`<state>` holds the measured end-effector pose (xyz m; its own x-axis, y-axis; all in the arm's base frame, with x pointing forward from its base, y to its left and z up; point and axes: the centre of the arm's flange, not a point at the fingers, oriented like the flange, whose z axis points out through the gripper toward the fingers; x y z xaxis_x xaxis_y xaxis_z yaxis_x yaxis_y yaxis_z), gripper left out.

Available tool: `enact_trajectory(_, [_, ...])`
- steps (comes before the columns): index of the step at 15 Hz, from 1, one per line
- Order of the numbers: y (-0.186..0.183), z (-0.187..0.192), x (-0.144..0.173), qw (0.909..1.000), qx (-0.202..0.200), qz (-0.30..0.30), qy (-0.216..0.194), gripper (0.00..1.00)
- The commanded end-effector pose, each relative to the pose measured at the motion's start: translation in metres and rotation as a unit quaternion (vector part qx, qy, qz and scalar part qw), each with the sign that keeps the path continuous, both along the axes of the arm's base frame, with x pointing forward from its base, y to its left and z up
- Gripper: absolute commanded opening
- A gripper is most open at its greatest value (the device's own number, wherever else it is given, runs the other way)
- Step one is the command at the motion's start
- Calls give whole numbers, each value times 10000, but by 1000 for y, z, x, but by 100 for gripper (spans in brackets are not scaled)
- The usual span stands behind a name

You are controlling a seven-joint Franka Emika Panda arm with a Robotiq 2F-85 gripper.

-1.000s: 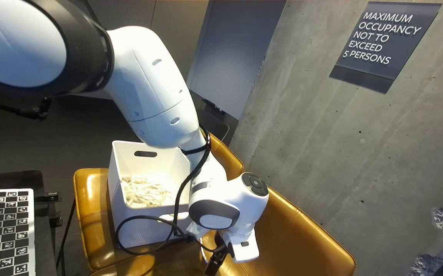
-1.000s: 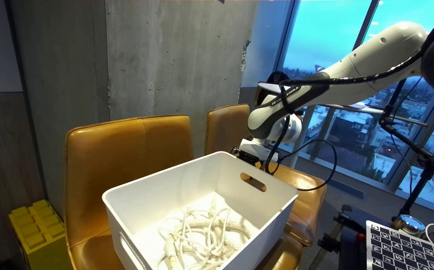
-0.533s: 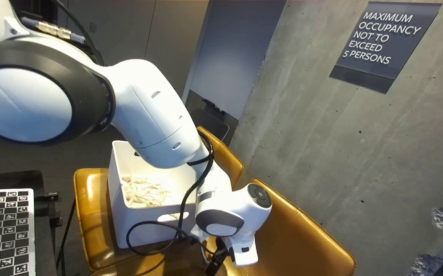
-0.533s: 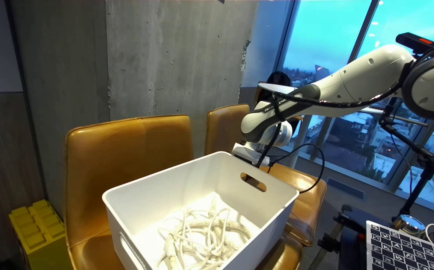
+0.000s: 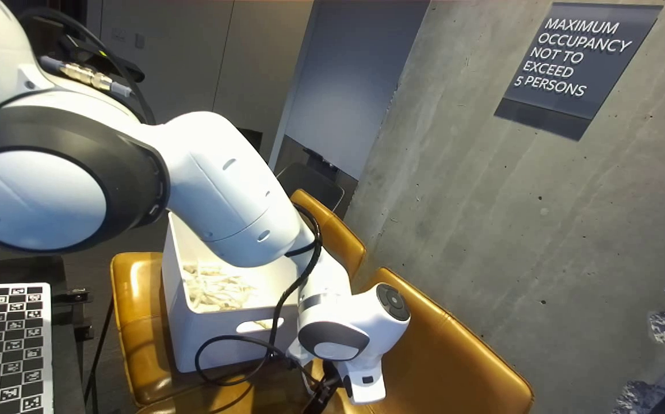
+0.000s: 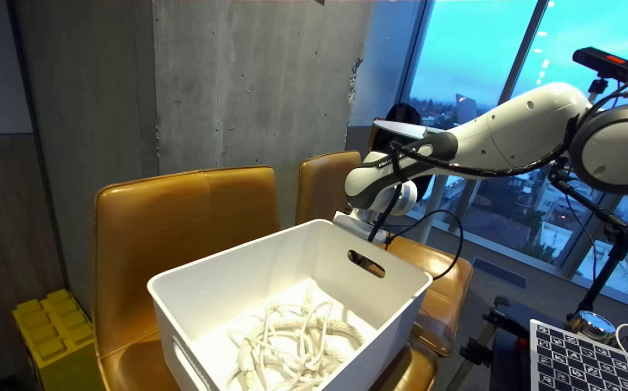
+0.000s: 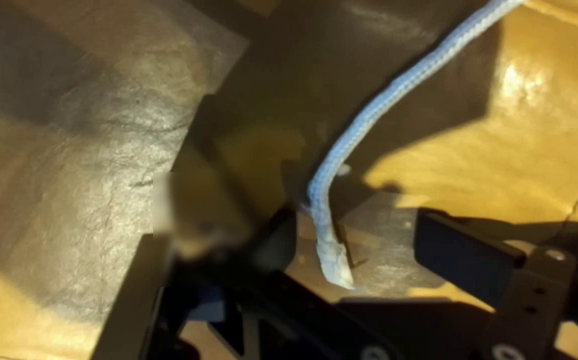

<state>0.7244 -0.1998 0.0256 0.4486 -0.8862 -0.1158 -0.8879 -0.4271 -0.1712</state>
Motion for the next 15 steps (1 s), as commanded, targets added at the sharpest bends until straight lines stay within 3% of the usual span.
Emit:
enact_trajectory(1, [10, -22, 18, 9999, 87, 45, 98, 37])
enact_trajectory(6, [19, -4, 20, 9998, 91, 171, 77, 1])
enact_trajectory(11, [31, 19, 15, 9993, 142, 323, 87, 3])
enact_trajectory(15, [71, 93, 8, 9955, 185, 895, -245, 3])
